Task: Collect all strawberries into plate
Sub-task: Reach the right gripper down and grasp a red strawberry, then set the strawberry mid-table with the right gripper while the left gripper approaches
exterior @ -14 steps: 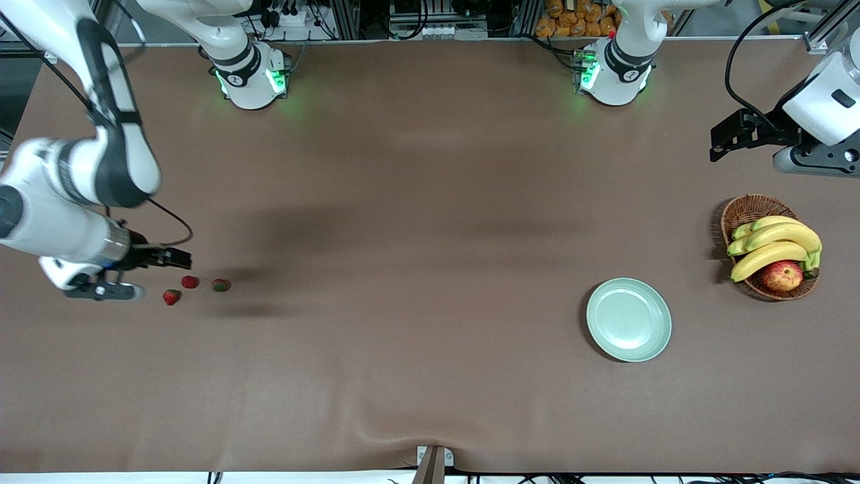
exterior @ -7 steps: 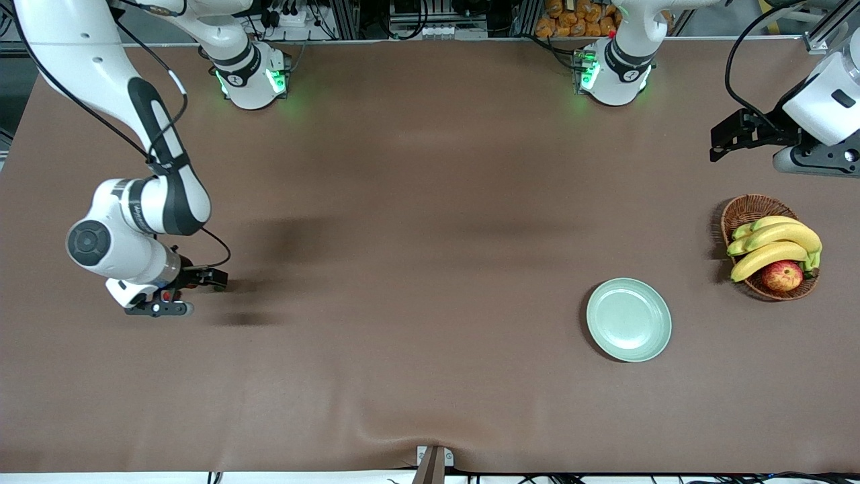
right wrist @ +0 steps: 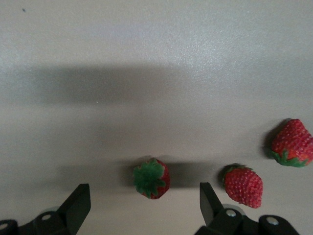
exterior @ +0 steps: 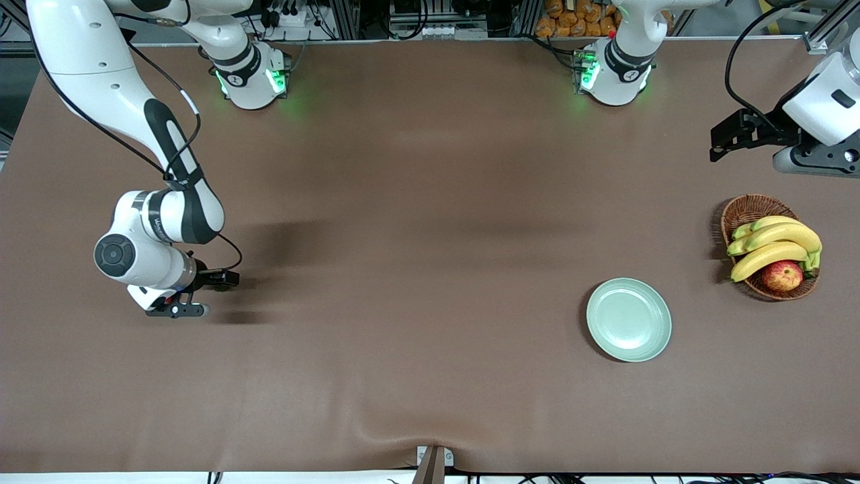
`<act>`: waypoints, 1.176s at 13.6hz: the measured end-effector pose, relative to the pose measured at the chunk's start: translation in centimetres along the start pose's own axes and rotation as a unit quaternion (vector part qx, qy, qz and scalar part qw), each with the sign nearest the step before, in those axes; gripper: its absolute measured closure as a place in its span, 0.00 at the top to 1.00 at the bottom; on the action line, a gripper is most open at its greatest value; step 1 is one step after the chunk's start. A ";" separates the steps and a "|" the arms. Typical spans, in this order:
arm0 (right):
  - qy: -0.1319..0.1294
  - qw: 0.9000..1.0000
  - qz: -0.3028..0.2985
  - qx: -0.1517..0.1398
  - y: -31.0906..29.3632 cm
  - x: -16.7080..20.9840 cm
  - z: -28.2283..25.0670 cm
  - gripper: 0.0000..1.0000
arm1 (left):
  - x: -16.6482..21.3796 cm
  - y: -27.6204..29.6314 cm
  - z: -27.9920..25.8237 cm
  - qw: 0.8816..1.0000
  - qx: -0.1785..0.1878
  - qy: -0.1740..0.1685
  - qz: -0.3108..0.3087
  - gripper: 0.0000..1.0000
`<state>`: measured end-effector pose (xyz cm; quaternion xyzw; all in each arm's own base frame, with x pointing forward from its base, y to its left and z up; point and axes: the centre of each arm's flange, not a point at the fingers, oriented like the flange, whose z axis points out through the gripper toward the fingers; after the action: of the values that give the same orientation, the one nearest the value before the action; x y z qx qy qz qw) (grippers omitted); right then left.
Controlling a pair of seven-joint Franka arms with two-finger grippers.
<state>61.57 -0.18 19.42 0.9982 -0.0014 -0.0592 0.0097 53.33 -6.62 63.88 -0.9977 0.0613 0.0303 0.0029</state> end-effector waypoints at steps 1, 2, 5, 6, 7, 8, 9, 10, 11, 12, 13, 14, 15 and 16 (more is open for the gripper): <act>0.000 1.000 -0.001 0.000 -0.1 0.0 0.0 0.98 | 0.0 0.0 0.0 1.000 0.000 0.000 0.000 1.00; -0.001 1.000 -0.002 0.001 -0.3 0.0 0.0 0.97 | 0.0 0.0 0.0 1.000 0.000 0.000 0.000 1.00; -0.004 1.000 -0.004 0.002 -0.6 -0.1 0.4 0.86 | 0.0 0.0 0.0 1.000 0.000 0.000 0.000 1.00; -0.005 1.000 -0.005 0.002 -0.6 -0.1 0.6 0.86 | 0.0 0.0 0.0 1.000 0.000 0.000 0.000 1.00; -0.007 1.000 -0.005 0.002 -0.6 -0.2 0.8 0.83 | 0.0 0.0 0.0 1.000 0.000 0.000 0.000 1.00; -0.009 1.000 -0.006 0.002 -0.6 -0.2 1.0 0.83 | 0.0 0.0 0.1 1.000 0.000 -0.001 0.000 1.00; -0.010 1.000 -0.007 0.002 -0.5 -0.2 1.2 0.76 | 0.0 0.0 0.1 1.000 0.000 -0.001 0.000 1.00; -0.011 1.000 -0.008 0.001 -0.5 -0.2 1.3 0.75 | 0.1 0.0 0.2 1.000 0.000 -0.002 0.000 1.00; -0.012 1.000 -0.010 0.001 -0.5 -0.2 1.5 0.68 | 0.1 0.0 0.2 1.000 0.000 -0.002 0.000 1.00; -0.013 1.000 -0.012 0.001 -0.5 -0.2 1.5 0.61 | 0.2 0.0 0.3 1.000 0.000 -0.003 0.000 1.00; -0.013 1.000 -0.017 0.001 -0.5 -0.2 1.6 0.61 | 0.2 0.0 0.4 1.000 0.000 -0.004 -0.001 1.00; -0.012 1.000 -0.023 0.001 -0.5 -0.2 1.6 0.55 | 0.3 0.0 0.6 1.000 -0.001 -0.005 0.000 1.00; -0.009 1.000 -0.029 0.001 -0.5 -0.2 1.6 0.51 | 0.5 0.0 0.9 1.000 -0.001 -0.009 0.000 1.00; -0.005 0.999 -0.035 0.001 -0.4 -0.1 1.5 0.50 | 1.0 -0.1 1.5 1.000 -0.002 -0.012 0.000 1.00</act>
<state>61.33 0.23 17.89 0.9974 0.0332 -0.0644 0.0065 54.19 -6.65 62.37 -0.9973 0.0608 0.0419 0.0019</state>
